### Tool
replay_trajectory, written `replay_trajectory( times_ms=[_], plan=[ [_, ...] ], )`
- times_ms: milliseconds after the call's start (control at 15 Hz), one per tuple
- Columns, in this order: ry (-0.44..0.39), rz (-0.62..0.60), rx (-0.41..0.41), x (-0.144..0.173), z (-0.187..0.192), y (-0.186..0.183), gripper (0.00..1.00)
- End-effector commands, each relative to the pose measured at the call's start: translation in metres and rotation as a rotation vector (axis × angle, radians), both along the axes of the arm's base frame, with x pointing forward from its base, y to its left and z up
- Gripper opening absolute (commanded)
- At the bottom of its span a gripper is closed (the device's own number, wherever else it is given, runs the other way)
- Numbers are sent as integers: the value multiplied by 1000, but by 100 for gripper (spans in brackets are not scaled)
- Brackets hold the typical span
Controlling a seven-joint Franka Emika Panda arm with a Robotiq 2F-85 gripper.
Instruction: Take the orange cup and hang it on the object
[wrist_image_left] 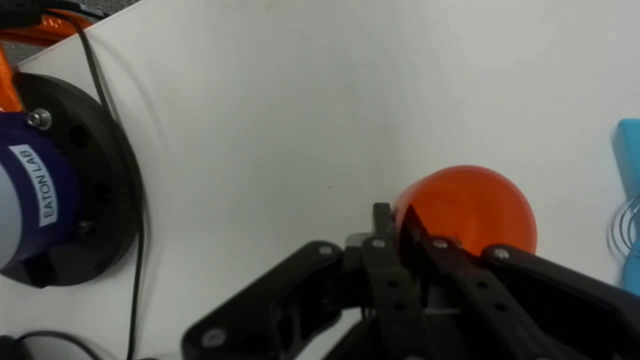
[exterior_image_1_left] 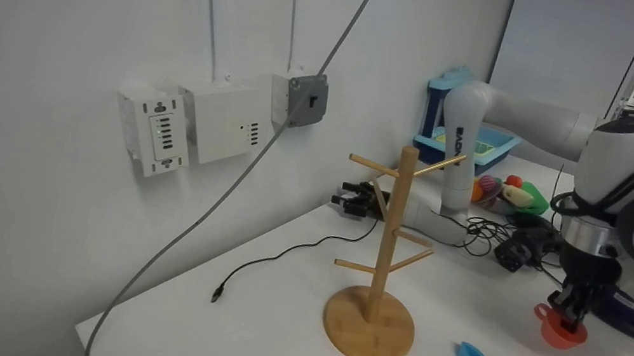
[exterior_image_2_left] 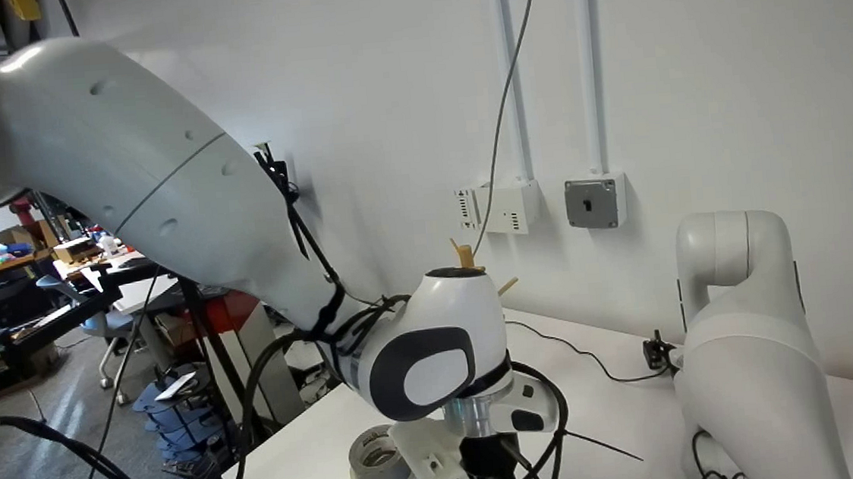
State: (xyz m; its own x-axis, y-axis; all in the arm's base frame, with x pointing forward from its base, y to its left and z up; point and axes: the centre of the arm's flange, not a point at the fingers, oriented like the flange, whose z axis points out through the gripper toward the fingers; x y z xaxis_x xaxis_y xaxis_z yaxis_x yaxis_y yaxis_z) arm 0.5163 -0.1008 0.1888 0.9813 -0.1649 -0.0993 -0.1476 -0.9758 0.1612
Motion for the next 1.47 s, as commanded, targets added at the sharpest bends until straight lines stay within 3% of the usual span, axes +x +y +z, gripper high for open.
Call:
replay_trajectory(
  times_ms=[0,600,733,800,1267,1400],
  plan=[
    [-93,-33,-97,-26,40,21,2],
    [-290,-47,-290,-34,106,58,2],
    [-306,-50,-274,-36,110,63,2],
    [-291,-39,-263,-21,101,59,7],
    [-297,-39,-257,-26,104,64,7],
    [-317,-25,-270,-25,110,63,2]
  ],
)
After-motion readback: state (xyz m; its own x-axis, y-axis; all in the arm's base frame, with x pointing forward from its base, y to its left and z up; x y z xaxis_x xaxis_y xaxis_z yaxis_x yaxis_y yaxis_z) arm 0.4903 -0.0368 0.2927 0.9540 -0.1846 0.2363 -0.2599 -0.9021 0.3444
